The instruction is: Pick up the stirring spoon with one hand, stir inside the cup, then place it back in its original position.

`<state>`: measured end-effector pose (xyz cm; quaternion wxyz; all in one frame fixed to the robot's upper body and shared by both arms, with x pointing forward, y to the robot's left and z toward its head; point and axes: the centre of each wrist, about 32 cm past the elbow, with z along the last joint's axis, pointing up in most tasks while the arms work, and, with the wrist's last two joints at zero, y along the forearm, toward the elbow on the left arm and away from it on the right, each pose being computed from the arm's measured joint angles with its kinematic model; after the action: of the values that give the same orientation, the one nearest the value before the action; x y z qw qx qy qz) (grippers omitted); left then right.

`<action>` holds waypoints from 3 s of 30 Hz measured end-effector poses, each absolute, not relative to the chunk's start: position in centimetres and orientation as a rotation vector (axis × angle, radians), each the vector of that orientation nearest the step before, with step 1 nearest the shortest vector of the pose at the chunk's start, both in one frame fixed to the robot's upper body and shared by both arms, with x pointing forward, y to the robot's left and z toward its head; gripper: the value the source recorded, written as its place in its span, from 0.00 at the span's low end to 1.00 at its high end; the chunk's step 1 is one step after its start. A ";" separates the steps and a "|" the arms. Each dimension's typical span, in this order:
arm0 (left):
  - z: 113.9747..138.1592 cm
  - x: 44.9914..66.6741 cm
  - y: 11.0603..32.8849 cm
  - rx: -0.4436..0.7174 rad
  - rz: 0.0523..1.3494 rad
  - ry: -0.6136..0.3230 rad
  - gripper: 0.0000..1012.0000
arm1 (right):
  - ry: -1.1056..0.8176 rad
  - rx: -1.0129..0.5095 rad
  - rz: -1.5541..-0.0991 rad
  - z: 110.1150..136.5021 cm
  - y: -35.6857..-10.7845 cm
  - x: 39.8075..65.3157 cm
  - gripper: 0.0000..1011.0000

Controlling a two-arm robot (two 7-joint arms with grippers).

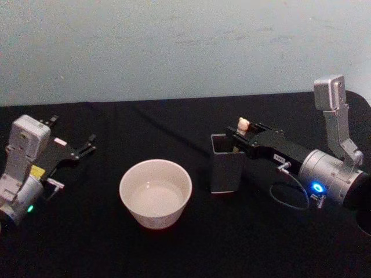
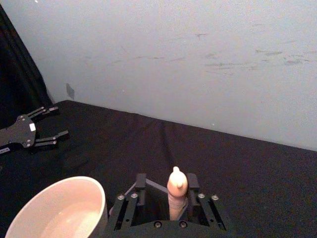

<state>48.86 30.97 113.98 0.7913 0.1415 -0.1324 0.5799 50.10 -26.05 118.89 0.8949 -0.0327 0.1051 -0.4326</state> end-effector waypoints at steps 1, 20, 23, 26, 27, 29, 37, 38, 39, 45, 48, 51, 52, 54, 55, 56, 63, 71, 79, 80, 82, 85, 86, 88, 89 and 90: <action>114.0 48.9 31.0 0.304 1.248 -0.285 0.99 | 0.218 -0.068 -0.897 118.9 -26.0 50.1 0.52; 114.0 48.9 31.0 0.304 1.248 -0.285 0.99 | 0.218 -0.067 -0.897 118.9 -26.1 50.1 0.99; 114.0 48.9 31.0 0.304 1.248 -0.285 0.99 | 0.197 -0.054 -0.929 118.9 -25.8 50.0 0.99; 114.0 48.9 31.0 0.304 1.248 -0.285 0.99 | 0.165 -0.026 -0.963 119.1 -25.5 49.9 0.99; 114.0 48.9 31.0 0.304 1.248 -0.285 0.99 | 0.165 -0.026 -0.963 119.1 -25.5 49.9 0.99; 114.0 48.9 31.0 0.304 1.248 -0.285 0.99 | 0.119 0.027 -1.015 119.4 -25.2 49.9 0.99; 114.0 48.9 31.0 0.304 1.248 -0.285 0.99 | 0.018 0.174 -1.219 119.8 -24.6 50.0 0.99; 114.0 48.9 31.0 0.304 1.248 -0.285 0.99 | 0.013 0.174 -1.244 119.7 -24.6 50.1 0.99; 114.0 48.9 31.0 0.304 1.248 -0.285 0.99 | 0.009 0.167 -1.289 119.5 -24.6 50.3 0.99; 114.0 48.9 31.0 0.304 1.248 -0.285 0.99 | -0.020 0.060 -1.384 117.6 -25.2 50.8 0.99; 114.0 48.9 31.0 0.304 1.248 -0.285 0.99 | -0.024 0.017 -1.390 116.6 -25.4 50.6 0.99; 114.0 48.9 31.0 0.304 1.248 -0.285 0.99 | -0.023 -0.030 -1.392 115.4 -25.6 50.4 0.99; 114.0 48.9 31.0 0.304 1.248 -0.285 0.99 | -0.021 -0.047 -1.392 115.0 -25.6 50.3 0.99; 114.0 48.9 31.0 0.304 1.248 -0.285 0.99 | -0.019 -0.059 -1.391 114.6 -25.6 50.2 0.99; 114.0 48.9 31.0 0.304 1.248 -0.285 0.99 | -0.016 -0.068 -1.392 114.3 -25.6 50.1 0.99; 114.0 48.9 31.0 0.304 1.248 -0.285 0.99 | -0.015 -0.072 -1.393 114.2 -25.6 50.1 0.99; 114.0 48.9 31.0 0.304 1.248 -0.285 0.99 | -0.009 -0.083 -1.391 114.0 -25.7 50.1 0.99; 114.0 48.9 31.0 0.304 1.248 -0.285 0.99 | -0.010 -0.083 -1.390 114.0 -25.7 50.1 0.99; 114.0 48.9 31.0 0.304 1.248 -0.285 0.99 | -0.010 -0.083 -1.389 114.0 -25.7 50.1 0.99; 114.0 48.9 31.0 0.304 1.248 -0.285 0.99 | -0.010 -0.083 -1.389 114.0 -25.7 50.1 0.99; 114.0 48.9 31.0 0.304 1.248 -0.285 0.99 | -0.010 -0.083 -1.389 114.0 -25.7 50.1 0.99; 114.0 48.9 31.0 0.304 1.248 -0.285 0.99 | -0.011 -0.083 -1.388 114.0 -25.7 50.1 0.99; 114.0 48.9 31.0 0.304 1.248 -0.285 0.99 | -0.011 -0.083 -1.388 114.0 -25.7 50.1 0.99; 114.0 48.9 31.0 0.304 1.248 -0.285 0.99 | -0.011 -0.082 -1.388 114.0 -25.7 50.1 0.99; 114.0 48.9 31.0 0.304 1.248 -0.285 0.99 | -0.011 -0.082 -1.388 114.0 -25.7 50.1 0.99; 114.0 48.9 31.0 0.304 1.248 -0.285 0.99 | -0.011 -0.082 -1.388 114.0 -25.7 50.1 0.99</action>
<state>48.86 30.97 113.98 0.7913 0.1415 -0.1325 0.5799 50.10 -25.70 114.03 0.7678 -0.0379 -0.0050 -0.6395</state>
